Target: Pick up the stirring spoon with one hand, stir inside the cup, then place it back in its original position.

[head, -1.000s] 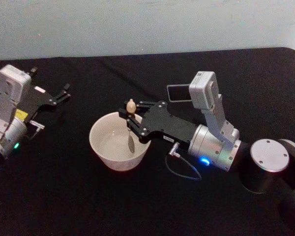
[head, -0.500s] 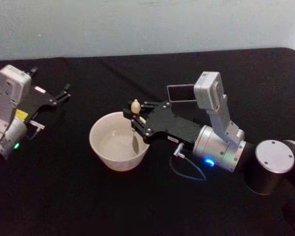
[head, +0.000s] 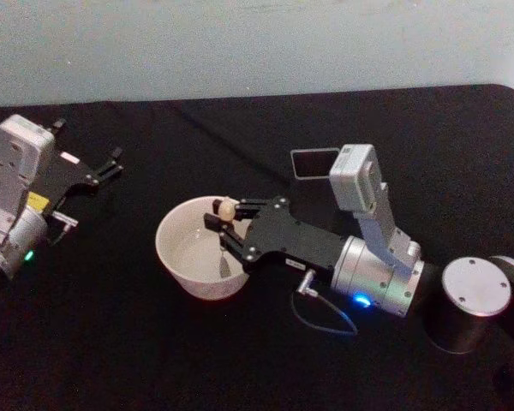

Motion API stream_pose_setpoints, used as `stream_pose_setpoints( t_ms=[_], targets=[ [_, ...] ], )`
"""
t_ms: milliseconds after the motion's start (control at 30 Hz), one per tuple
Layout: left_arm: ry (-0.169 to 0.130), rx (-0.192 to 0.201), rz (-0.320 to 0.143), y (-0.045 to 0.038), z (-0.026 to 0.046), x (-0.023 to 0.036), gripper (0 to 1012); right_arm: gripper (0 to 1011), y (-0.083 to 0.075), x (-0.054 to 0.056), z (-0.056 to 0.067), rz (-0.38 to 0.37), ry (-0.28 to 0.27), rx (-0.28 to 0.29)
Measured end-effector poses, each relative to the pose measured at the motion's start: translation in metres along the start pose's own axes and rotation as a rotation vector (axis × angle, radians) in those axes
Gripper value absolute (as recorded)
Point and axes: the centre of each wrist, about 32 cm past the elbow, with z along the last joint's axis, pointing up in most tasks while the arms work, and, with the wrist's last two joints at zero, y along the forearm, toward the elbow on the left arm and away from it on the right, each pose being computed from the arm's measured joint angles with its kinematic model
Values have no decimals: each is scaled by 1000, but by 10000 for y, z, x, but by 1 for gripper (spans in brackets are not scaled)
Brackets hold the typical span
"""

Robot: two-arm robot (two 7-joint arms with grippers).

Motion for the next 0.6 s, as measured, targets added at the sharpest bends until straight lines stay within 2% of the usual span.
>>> stream_pose_setpoints(
  t_ms=[600],
  targets=[
    [0,0,0,0,0,0,1001,169,239,40,-14,4,-7,6]
  ],
)
